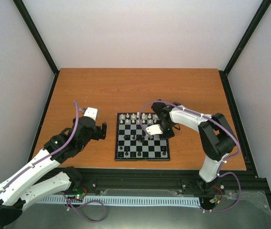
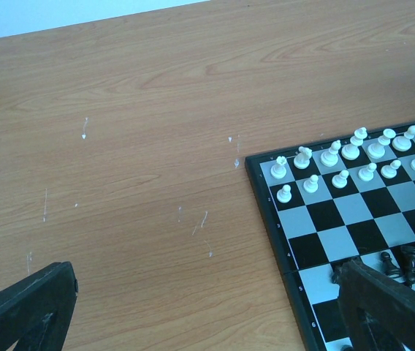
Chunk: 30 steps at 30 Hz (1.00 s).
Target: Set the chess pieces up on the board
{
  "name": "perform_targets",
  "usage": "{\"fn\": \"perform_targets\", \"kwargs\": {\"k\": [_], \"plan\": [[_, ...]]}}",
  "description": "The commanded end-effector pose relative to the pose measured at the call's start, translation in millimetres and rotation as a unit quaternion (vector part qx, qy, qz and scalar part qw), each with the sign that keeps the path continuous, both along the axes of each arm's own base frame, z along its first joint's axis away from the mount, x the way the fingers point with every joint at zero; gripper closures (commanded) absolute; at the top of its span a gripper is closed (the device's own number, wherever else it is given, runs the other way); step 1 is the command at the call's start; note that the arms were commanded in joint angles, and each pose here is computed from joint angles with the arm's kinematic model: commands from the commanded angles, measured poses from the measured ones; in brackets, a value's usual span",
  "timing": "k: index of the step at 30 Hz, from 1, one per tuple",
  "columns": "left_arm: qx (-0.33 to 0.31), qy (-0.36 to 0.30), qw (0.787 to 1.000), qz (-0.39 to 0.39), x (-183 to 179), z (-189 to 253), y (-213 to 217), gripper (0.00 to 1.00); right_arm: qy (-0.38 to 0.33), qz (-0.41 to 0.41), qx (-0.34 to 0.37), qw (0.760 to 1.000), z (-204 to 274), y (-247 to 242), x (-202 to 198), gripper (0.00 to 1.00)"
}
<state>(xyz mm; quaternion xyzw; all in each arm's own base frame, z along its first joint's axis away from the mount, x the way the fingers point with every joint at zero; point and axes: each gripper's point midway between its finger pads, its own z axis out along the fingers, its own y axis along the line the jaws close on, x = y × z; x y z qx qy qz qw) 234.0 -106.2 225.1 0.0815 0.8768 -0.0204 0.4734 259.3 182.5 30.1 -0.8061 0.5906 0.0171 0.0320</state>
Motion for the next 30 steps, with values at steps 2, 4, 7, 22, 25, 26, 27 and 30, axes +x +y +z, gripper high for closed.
{"fn": "perform_targets", "kwargs": {"k": [2,4,7,22,25,26,27,30], "plan": [[-0.001,-0.008,1.000,0.001,3,4,1,0.00,0.011,-0.011,-0.005,1.000,-4,-6,-7,0.62],[-0.001,-0.009,1.000,0.001,3,4,1,0.00,-0.007,-0.015,-0.002,1.000,-4,-5,0,0.62],[-0.001,-0.009,1.000,0.001,3,4,1,0.00,-0.029,-0.021,0.006,0.999,-2,-1,10,0.61],[-0.001,-0.009,1.000,-0.001,3,4,1,0.00,-0.030,-0.031,0.035,0.998,-1,18,24,0.61],[-0.002,-0.009,1.000,-0.002,2,4,0,0.00,-0.014,-0.024,0.036,0.999,0,18,17,0.61],[-0.002,-0.009,1.000,-0.002,3,5,0,0.00,-0.007,-0.021,0.037,0.999,-1,18,14,0.61],[-0.002,-0.009,1.000,-0.002,2,4,0,0.00,-0.003,-0.020,0.037,0.999,-1,18,12,0.61],[-0.002,-0.008,1.000,-0.002,3,4,0,0.00,0.009,-0.021,0.030,0.999,-4,16,8,0.62]]}}
